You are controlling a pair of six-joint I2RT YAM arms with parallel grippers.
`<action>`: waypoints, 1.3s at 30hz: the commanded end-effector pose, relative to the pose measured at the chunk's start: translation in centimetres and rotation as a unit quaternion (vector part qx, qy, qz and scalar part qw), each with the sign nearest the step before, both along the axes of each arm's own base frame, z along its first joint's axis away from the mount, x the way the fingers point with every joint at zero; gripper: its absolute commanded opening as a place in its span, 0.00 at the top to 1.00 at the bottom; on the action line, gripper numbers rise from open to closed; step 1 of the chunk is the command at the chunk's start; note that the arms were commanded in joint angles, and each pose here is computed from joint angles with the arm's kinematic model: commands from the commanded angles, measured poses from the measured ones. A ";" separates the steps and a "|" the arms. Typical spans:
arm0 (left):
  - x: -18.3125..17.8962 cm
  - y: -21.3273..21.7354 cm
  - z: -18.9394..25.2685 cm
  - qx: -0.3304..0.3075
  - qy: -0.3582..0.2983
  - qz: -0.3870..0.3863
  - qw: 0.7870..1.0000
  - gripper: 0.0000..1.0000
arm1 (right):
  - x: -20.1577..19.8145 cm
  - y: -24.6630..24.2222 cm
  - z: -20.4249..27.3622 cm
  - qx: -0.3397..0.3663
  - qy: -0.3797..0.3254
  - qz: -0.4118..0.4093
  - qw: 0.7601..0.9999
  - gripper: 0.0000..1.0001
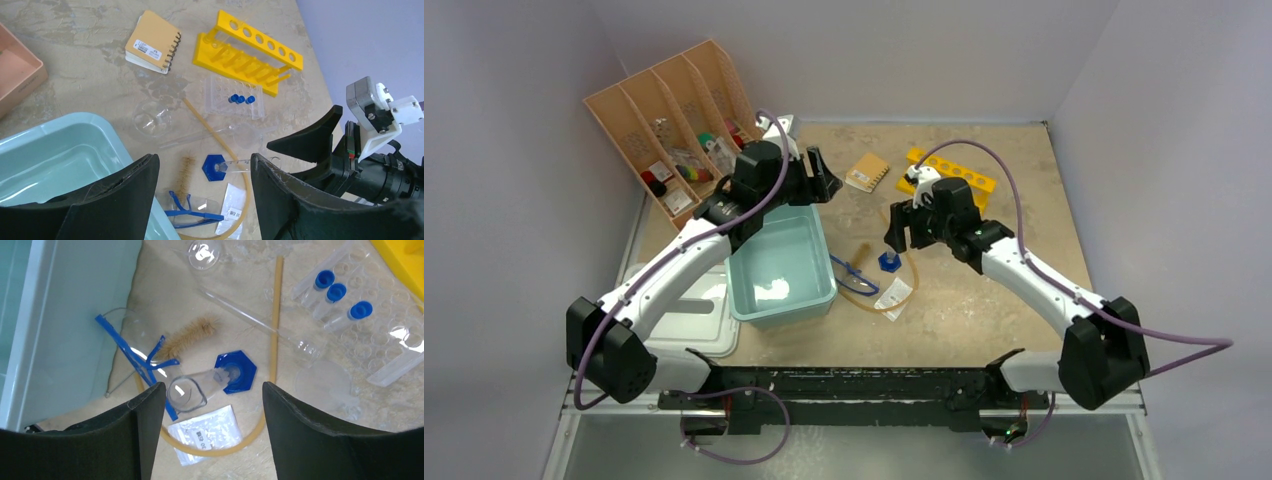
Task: Organize the chemistry lab equipment
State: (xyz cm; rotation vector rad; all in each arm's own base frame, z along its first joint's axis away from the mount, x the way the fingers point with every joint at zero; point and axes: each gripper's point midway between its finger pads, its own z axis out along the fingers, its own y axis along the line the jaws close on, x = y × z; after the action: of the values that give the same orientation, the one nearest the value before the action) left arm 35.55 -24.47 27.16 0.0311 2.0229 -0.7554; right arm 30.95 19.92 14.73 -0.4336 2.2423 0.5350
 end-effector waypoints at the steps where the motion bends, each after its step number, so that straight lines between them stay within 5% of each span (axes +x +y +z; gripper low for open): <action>1: 0.2 0.5 1.9 -0.026 -0.022 0.015 0.999 0.34 | 2.7 1.2 2.8 0.019 -0.068 0.005 0.997 0.31; 12: 0.0 0.5 1.4 -0.019 -0.012 0.014 1.000 0.34 | 3.2 2.9 3.0 0.011 -0.063 0.064 0.996 0.75; 20: -0.4 -0.5 1.0 -0.026 -0.007 -0.019 0.999 0.34 | 2.3 2.4 6.4 0.015 -0.056 0.064 0.996 0.81; 30: -3.6 -3.7 -0.2 -0.018 -0.036 -0.182 0.983 0.39 | 0.9 5.1 13.5 0.074 -0.004 0.130 0.989 0.82; 39: -4.1 -7.1 3.0 -0.114 -0.052 -0.255 0.959 0.38 | 0.1 8.4 19.2 0.176 0.056 0.212 0.960 0.81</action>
State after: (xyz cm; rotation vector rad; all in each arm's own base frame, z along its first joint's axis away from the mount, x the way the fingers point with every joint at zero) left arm 31.75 -29.58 25.98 0.3915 1.9994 -1.1028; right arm 33.34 26.86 31.05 -0.6845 2.1052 0.9420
